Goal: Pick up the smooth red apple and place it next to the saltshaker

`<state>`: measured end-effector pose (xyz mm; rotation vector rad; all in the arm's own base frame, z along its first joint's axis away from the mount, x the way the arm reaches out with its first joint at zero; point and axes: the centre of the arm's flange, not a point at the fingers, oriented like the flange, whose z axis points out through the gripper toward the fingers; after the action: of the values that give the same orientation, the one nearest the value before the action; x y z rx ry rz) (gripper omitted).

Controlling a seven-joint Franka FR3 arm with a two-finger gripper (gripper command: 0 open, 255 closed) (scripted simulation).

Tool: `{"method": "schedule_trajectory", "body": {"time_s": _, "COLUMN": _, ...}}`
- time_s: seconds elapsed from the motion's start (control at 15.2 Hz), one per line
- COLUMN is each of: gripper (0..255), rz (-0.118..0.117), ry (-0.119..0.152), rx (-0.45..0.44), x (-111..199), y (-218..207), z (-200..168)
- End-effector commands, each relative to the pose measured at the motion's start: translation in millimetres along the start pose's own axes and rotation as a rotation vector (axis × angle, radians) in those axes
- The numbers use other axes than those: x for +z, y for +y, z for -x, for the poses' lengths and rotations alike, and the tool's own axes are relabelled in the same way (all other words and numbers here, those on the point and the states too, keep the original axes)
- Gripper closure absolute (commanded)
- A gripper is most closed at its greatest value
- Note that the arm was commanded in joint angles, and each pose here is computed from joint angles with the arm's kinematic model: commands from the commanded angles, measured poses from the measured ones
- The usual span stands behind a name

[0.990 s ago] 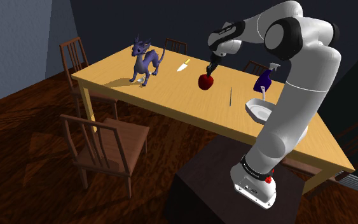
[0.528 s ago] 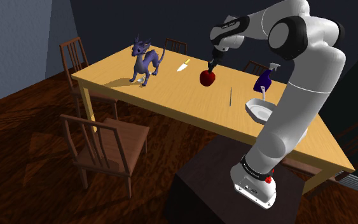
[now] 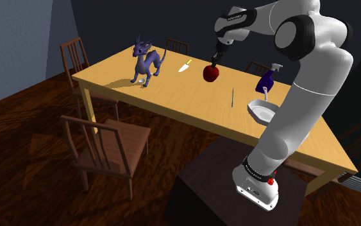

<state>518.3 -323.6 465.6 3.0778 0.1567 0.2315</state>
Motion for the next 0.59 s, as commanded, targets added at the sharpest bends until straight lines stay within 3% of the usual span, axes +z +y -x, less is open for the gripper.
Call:
{"method": "schedule_trajectory", "body": {"time_s": 0.0, "gripper": 255, "rz": 0.000, "ry": 0.000, "rx": 0.000, "x": -11, "y": 1, "z": -2}}
{"method": "schedule_trajectory", "body": {"time_s": 0.53, "gripper": 255, "rz": 0.000, "ry": 0.000, "rx": 0.000, "x": -53, "y": 3, "z": -8}}
